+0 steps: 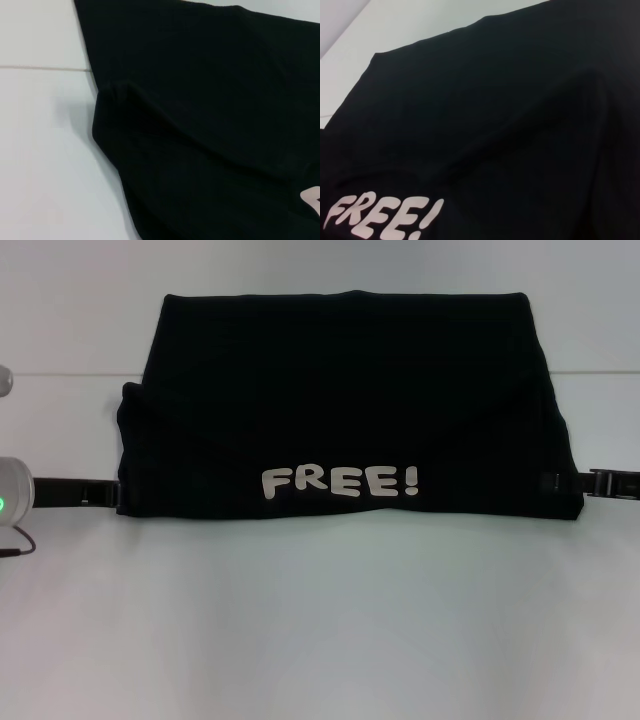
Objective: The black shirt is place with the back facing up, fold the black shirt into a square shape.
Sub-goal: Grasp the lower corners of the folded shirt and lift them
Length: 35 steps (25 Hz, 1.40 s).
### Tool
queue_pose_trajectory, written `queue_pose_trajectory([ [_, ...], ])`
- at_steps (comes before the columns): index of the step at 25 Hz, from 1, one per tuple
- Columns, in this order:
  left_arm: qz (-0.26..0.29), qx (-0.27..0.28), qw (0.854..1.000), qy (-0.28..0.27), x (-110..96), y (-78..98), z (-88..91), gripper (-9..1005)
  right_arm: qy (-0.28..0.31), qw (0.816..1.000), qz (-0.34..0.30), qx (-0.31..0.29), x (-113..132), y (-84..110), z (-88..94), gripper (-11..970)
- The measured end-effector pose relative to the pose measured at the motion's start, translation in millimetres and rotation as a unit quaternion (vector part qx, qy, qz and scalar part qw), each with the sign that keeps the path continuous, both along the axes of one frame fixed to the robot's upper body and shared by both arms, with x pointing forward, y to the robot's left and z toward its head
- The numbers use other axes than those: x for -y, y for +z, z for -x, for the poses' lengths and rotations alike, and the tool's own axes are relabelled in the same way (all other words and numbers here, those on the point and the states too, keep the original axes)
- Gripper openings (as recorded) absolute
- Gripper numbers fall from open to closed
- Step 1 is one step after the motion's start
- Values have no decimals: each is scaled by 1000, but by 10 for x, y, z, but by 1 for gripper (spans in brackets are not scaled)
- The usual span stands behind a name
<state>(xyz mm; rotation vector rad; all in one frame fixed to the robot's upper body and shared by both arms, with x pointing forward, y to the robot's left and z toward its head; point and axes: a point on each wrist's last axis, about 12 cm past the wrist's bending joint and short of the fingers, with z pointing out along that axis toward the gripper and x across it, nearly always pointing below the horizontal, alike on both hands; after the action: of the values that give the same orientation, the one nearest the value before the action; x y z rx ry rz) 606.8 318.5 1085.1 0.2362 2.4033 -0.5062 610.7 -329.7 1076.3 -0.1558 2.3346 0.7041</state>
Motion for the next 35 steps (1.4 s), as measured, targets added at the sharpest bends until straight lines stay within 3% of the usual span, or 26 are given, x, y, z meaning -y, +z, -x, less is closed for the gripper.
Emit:
queue_pose_trajectory([
  [13, -4, 5, 1000, -6, 22, 19, -32, 25, 22, 999, 41, -9, -185, -128, -7, 602],
  [18, -4, 6, 1000, -6, 25, 27, -40, 29, 29, 999, 42, -2, -172, -111, 8, 389],
  [26, -1, 5, 1000, -4, 6, 25, -25, 34, 23, 999, 34, -3, -92, -111, 56, 137],
  [31, -6, -6, 1000, -17, -52, 46, 39, 38, 14, 1000, 23, 0, 26, -74, 110, 42],
  [35, -18, -9, 1000, -15, -150, 54, 104, 40, 12, 1000, 12, 3, 119, -70, 203, 41],
])
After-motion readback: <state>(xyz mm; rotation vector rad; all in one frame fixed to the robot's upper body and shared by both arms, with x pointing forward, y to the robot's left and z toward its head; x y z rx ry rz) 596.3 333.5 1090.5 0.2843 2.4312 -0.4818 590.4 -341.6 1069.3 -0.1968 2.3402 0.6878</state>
